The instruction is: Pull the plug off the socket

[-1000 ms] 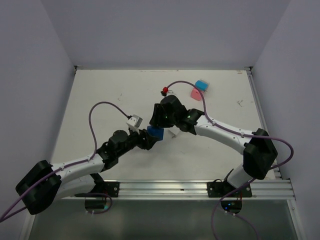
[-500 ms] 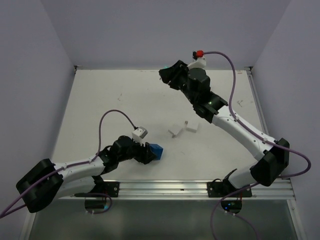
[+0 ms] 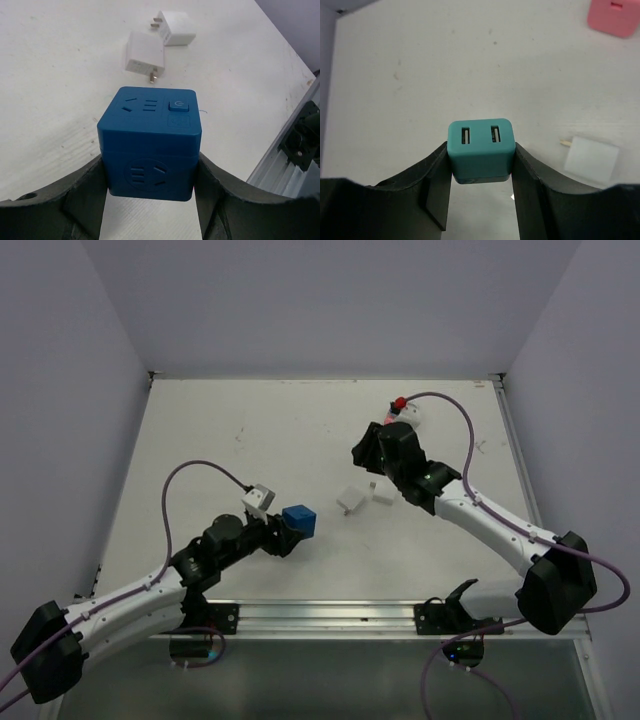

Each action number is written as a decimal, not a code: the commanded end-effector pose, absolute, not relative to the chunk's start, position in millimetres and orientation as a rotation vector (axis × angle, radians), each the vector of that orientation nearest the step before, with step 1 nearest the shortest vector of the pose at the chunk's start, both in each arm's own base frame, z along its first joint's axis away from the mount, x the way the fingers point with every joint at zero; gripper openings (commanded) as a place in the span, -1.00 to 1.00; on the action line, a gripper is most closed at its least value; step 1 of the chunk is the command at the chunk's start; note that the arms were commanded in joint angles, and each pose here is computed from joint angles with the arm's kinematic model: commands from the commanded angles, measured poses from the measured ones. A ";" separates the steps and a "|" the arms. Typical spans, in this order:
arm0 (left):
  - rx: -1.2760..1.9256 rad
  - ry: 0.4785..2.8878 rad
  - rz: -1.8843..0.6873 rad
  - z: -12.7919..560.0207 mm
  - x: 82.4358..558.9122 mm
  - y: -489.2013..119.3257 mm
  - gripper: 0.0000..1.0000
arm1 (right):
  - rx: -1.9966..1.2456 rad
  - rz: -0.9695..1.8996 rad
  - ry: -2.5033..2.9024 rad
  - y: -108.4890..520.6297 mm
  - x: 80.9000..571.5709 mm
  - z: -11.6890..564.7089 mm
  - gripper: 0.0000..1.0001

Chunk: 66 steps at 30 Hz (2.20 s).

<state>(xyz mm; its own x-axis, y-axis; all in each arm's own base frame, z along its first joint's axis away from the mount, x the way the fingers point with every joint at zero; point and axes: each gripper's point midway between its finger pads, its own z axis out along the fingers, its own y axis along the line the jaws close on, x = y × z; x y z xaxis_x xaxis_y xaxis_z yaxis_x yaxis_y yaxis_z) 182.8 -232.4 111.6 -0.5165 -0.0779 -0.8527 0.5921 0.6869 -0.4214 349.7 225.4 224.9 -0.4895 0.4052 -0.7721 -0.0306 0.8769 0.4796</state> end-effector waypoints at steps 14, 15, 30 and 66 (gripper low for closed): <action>0.166 1.785 -0.591 143.4 242.4 -200.9 -1.00 | 0.148 0.147 2.523 168.8 270.2 66.8 -0.80; 0.154 1.785 -0.580 142.1 244.1 -199.1 -1.00 | 0.142 0.141 2.537 169.3 269.6 64.1 -0.78; 0.174 1.808 -0.620 127.6 248.9 -212.2 -1.00 | 0.095 0.139 2.606 184.0 277.3 48.6 0.20; 0.409 1.961 -0.835 75.2 352.5 -337.8 -0.17 | 0.301 0.241 2.157 105.4 233.2 152.3 0.79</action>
